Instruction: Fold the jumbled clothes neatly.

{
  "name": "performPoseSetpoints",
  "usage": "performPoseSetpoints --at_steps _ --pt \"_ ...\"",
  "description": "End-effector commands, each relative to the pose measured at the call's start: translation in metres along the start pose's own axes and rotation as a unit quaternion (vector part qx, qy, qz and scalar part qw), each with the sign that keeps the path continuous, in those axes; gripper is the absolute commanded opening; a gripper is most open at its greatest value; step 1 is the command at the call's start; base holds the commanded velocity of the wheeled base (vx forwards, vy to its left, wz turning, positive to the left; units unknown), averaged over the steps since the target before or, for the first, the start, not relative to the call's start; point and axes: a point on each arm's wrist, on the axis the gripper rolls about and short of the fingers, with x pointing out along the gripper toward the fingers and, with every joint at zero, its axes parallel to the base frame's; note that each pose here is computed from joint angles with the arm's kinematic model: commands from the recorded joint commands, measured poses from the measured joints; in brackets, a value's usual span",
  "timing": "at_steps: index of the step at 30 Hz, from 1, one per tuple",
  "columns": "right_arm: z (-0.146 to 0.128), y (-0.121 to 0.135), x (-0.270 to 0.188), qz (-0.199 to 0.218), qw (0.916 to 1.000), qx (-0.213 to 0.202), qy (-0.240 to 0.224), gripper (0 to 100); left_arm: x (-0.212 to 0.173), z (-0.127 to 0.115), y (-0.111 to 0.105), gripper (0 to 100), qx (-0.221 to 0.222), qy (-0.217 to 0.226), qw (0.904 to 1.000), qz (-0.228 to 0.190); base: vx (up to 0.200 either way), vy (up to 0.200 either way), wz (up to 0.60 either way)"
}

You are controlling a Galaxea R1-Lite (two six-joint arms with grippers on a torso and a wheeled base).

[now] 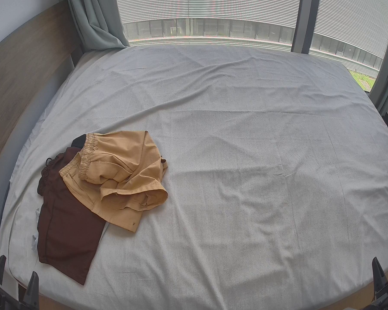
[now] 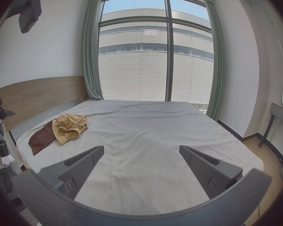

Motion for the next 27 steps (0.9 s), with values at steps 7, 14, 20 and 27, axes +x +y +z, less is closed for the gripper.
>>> performPoseSetpoints --at_steps 7,14,20,27 --pt "-0.005 0.000 0.001 0.002 1.0000 0.000 0.008 100 0.000 -0.005 0.000 100 0.001 0.000 1.0000 0.000 0.000 0.000 0.00" --pt "-0.005 0.000 0.001 0.001 1.0000 0.000 0.008 100 0.000 -0.005 0.000 100 0.002 0.000 1.0000 0.001 0.000 0.000 0.00" --pt "-0.005 0.000 0.001 0.000 1.0000 0.001 0.008 100 0.000 -0.004 0.000 100 0.003 -0.004 1.0000 0.000 0.000 0.000 0.00" --pt "-0.005 0.000 0.001 0.000 1.0000 0.001 0.008 100 -0.010 0.038 0.000 100 -0.001 -0.076 0.9971 -0.002 0.000 0.000 0.00"
